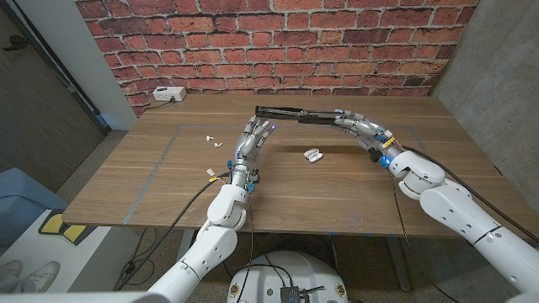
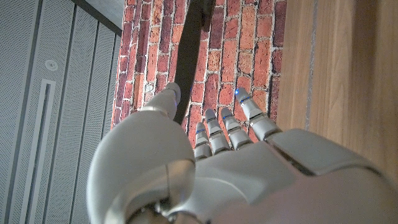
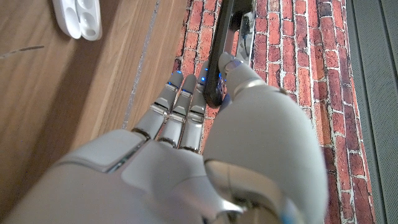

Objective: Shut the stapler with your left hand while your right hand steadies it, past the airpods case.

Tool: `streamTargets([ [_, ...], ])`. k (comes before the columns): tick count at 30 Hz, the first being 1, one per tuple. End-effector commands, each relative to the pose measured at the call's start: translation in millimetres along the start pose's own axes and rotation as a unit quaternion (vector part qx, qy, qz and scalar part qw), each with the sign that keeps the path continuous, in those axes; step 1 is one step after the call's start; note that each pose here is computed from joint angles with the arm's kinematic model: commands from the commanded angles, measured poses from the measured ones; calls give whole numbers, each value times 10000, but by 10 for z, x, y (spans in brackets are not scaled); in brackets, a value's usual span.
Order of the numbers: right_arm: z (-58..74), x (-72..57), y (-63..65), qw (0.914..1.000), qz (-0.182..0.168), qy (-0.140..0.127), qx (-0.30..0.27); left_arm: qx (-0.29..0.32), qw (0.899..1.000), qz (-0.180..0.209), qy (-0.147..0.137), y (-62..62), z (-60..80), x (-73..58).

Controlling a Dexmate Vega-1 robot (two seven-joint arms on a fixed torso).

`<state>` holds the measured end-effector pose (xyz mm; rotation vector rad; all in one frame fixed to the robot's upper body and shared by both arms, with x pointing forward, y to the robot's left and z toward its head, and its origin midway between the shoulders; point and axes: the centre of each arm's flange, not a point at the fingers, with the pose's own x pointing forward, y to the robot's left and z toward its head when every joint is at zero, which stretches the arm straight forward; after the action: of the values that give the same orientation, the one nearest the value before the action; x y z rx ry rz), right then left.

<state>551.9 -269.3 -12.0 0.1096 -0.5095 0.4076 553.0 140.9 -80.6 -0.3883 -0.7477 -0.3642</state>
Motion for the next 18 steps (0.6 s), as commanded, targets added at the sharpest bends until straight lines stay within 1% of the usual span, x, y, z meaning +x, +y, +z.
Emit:
streamTargets([
  [1,8,-24,-11,10000,-16,42,66,-46,9999,-131,-59,-11,13,23],
  [6,6,-34,-12,10000,-25,65,50,-54,9997,-223,-35,-18,10,31],
  [18,-8,-44,0,9999,46,123,68,-45,9997,-227,-96,-21,28,48],
])
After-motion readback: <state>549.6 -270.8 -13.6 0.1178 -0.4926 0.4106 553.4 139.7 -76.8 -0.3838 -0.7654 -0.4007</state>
